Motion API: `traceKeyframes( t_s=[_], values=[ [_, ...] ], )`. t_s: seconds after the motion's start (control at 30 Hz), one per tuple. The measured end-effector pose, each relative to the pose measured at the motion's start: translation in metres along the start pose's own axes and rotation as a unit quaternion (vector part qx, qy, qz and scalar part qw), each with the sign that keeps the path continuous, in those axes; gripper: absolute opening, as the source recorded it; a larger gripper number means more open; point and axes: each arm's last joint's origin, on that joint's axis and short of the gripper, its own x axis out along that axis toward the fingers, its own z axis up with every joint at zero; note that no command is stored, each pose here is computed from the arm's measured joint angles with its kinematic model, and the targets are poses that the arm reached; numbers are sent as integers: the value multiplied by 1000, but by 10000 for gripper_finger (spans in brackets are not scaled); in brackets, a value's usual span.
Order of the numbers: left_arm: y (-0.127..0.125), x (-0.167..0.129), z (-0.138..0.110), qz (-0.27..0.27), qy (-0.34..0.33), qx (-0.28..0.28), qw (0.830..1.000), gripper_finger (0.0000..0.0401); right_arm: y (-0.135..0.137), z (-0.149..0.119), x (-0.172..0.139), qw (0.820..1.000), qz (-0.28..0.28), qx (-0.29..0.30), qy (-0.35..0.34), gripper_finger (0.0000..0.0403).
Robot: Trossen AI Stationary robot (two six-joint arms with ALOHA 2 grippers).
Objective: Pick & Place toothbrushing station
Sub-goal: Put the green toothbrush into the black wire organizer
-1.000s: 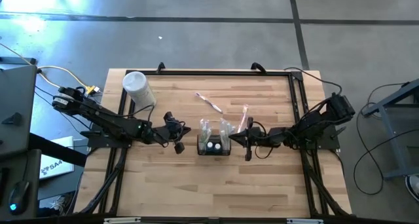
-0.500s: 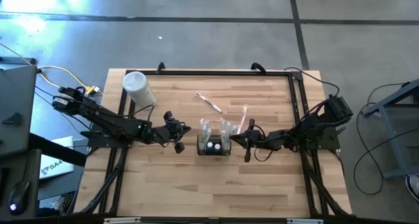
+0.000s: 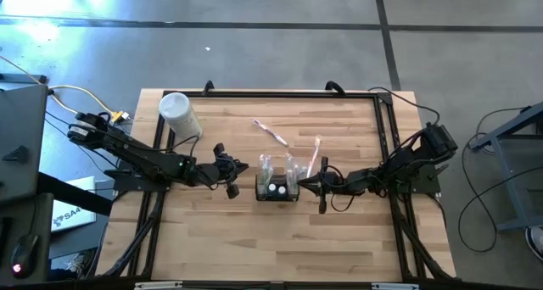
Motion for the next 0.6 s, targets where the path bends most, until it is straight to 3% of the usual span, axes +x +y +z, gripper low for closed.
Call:
traceKeyframes(
  t_s=[0.43,0.6],
  values=[
    [0,0,0,-1,-2,2,1000,22,0,-2,0,1000,1,-8,10,179],
    [0,0,0,-1,-1,2,1000,22,6,-1,-2,999,12,-38,5,216]
  ],
)
